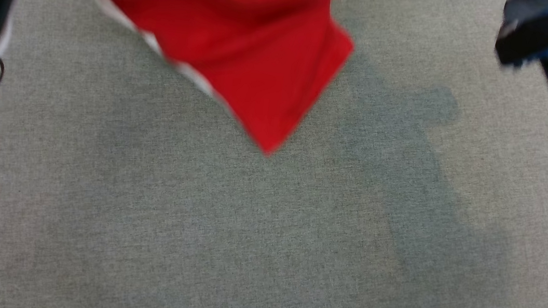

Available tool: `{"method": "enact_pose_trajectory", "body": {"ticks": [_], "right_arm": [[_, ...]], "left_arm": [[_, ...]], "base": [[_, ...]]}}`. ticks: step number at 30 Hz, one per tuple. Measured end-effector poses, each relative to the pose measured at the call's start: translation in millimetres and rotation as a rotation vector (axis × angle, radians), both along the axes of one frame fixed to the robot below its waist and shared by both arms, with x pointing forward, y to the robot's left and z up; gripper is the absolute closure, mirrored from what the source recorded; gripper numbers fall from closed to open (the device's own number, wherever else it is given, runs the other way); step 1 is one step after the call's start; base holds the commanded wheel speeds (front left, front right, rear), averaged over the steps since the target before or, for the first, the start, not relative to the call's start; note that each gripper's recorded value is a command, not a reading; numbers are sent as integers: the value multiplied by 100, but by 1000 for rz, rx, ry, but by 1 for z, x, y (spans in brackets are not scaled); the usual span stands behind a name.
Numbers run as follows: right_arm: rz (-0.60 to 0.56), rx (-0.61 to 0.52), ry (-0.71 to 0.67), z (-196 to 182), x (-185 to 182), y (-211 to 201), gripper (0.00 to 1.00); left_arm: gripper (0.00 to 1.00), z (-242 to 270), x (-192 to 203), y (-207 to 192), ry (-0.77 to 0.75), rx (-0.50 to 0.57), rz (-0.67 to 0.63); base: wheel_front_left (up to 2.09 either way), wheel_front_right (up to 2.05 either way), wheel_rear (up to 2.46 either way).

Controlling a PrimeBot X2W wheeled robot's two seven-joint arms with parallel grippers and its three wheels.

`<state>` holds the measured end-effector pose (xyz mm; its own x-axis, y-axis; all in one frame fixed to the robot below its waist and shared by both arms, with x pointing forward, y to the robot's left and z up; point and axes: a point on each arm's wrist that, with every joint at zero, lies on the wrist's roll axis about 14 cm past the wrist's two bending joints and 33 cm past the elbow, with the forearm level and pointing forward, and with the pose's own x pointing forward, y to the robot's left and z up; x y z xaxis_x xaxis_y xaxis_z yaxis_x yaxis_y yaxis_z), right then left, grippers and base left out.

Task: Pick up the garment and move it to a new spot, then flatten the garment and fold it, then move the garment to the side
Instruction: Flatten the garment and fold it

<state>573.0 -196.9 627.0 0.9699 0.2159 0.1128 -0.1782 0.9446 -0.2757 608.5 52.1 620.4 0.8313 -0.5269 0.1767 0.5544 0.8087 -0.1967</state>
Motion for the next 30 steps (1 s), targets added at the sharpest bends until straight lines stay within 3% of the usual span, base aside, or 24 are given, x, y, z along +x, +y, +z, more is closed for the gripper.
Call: {"method": "enact_pose_trajectory", "body": {"ticks": [5,9,13,16,19,23,30], "right_arm": [[1,-23,-200,60,27,1,100],[2,-50,-195,56,32,4,100],[-3,-80,8,-9,31,4,100],[7,-101,238,-85,6,7,100],[16,-95,416,-138,-28,6,100],[17,-49,561,-174,-72,2,100],[84,-39,796,-202,-157,5,100]], "left_arm": [[100,49,24,6,-168,-45,72],[100,55,25,4,-202,-65,75],[100,2,19,-7,-75,-20,29],[100,-59,1,-6,84,16,14],[100,-120,-31,-8,288,45,-21],[100,-194,-97,-5,569,105,-82],[100,-223,-205,8,813,102,-153]], "base": [[0,0,0],[0,0,0],[0,0,0],[0,0,0],[0,0,0],[0,0,0],[0,0,0]]}}
